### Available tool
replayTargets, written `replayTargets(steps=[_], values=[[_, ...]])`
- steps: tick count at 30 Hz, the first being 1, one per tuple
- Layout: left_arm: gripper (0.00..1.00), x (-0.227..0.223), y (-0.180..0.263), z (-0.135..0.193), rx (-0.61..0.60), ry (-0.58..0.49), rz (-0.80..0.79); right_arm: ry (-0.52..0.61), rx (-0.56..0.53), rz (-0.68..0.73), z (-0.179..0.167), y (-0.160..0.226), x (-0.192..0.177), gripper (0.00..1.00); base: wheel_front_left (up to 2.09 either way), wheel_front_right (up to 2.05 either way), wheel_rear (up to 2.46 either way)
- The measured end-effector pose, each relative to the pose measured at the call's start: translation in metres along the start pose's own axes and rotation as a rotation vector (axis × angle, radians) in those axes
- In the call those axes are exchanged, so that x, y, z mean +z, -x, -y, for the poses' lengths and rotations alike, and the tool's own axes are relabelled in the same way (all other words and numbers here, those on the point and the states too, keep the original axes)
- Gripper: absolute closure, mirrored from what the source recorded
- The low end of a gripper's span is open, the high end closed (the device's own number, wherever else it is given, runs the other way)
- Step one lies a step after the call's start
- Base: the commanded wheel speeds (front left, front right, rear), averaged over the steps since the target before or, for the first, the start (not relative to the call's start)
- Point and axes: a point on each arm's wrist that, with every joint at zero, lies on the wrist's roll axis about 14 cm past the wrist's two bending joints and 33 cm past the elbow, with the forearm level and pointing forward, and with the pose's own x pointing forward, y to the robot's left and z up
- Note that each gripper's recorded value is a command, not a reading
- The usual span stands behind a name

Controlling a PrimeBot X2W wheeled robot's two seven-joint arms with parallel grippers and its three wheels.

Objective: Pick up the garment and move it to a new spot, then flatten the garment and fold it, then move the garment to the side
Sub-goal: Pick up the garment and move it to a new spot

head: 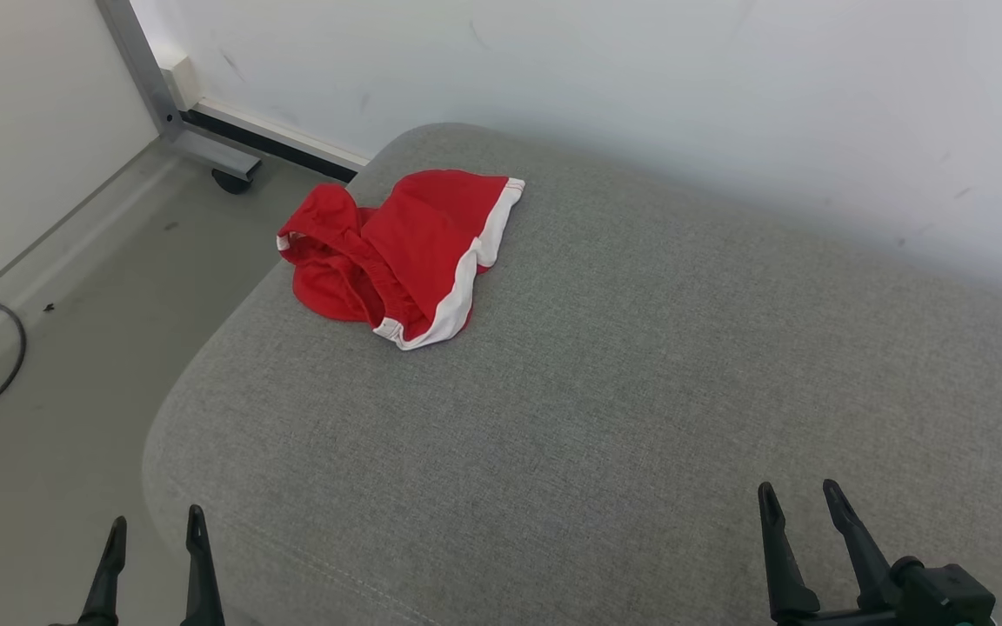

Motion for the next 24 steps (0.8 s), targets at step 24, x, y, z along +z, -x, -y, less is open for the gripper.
replayTargets(steps=[24], values=[[0.00,0.088,-0.130,0.036,-0.104,-0.026,0.237,0.078,-0.125,0.065,0.063,-0.015,0.027,0.00,0.00,0.00,0.00]])
